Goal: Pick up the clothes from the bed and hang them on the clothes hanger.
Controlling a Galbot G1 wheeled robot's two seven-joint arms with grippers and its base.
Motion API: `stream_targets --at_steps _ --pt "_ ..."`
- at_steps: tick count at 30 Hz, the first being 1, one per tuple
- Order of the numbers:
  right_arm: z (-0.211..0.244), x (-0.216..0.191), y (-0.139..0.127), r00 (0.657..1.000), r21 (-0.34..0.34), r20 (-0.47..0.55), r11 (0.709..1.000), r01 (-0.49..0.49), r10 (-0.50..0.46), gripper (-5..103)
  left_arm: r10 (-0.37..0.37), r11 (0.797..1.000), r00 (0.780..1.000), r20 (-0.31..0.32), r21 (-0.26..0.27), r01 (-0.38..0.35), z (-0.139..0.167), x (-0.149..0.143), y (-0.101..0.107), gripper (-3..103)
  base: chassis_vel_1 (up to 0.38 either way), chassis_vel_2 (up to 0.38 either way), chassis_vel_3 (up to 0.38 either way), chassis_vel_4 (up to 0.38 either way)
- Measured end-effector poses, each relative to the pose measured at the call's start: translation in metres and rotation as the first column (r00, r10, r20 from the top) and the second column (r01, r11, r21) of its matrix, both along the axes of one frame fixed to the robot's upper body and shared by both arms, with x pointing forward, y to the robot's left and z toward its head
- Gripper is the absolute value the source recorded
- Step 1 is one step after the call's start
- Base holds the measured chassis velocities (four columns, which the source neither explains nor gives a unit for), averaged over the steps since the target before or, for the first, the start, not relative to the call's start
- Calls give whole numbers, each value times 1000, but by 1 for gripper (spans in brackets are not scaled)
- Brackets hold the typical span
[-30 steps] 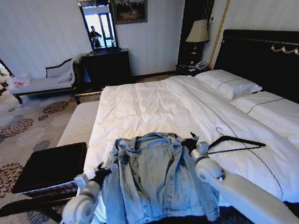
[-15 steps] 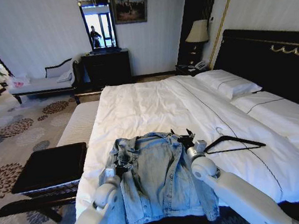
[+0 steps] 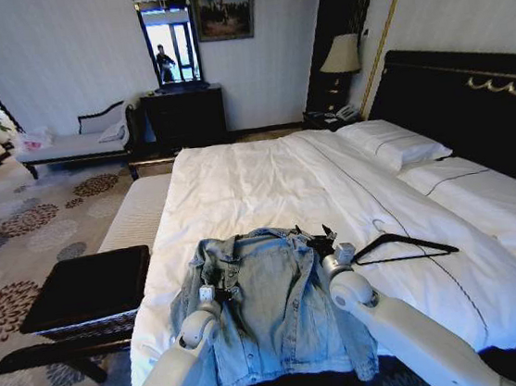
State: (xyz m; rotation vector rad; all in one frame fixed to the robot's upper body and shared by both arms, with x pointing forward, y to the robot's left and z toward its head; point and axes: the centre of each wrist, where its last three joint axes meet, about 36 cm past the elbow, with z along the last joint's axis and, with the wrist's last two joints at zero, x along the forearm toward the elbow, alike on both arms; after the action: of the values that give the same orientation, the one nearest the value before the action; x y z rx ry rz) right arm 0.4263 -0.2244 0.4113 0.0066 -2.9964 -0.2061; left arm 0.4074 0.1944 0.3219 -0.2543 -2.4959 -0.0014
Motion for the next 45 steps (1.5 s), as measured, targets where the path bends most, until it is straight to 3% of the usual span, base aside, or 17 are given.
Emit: stream_targets --at_steps 6,10,12,14,15,20,23,28,29,32,35,41,44,45 --pt "-1 2 2 1000 1 1 1000 -2 2 100 22 1000 1000 19 -18 -21 2 -2 18 48 0 0 0 0" --pt "-1 2 2 1000 1 1 1000 -3 3 100 32 999 998 49 -40 -30 4 -1 28 37 0 0 0 0" --pt "-1 1 2 1000 0 0 1000 -3 3 100 46 997 996 77 -68 -41 7 3 41 26 0 0 0 0" --pt "-1 1 2 1000 0 -1 1000 -3 3 100 50 996 995 82 -78 -44 7 4 45 26 0 0 0 0" --pt "-2 0 2 1000 -2 -3 1000 -2 2 100 60 994 994 94 -101 -50 9 6 52 15 0 0 0 0" --pt "-3 0 1 1000 -5 -3 1000 0 0 100 90 988 989 117 -136 -74 14 10 70 2 0 0 0 0" --pt "-3 0 1 1000 -7 -3 1000 0 0 100 106 986 986 128 -142 -87 16 11 76 0 0 0 0 0" --pt "-5 -2 1 1000 -12 -1 1000 0 0 100 173 972 973 155 -186 -143 29 12 101 0 0 0 0 0" --pt "-5 -2 2 1000 -11 -2 1000 0 0 100 207 964 965 162 -204 -172 33 12 116 0 0 0 0 0" --pt "-7 -4 3 1000 -10 -3 1000 0 0 100 248 952 953 175 -226 -206 39 12 135 0 0 0 0 0" --pt "-9 -5 4 1000 -12 -2 1000 -2 2 100 274 943 946 174 -243 -228 39 12 144 0 0 0 0 0" --pt "-10 -8 9 1000 35 10 999 -22 22 100 328 928 932 154 -239 -287 26 12 151 0 0 0 0 0" --pt "-7 -10 11 998 92 30 994 -53 50 100 354 924 923 152 -208 -320 22 6 147 0 0 0 0 0" --pt "-6 -11 11 997 114 45 991 -67 62 100 367 923 917 156 -185 -338 22 3 146 6 0 0 0 0"
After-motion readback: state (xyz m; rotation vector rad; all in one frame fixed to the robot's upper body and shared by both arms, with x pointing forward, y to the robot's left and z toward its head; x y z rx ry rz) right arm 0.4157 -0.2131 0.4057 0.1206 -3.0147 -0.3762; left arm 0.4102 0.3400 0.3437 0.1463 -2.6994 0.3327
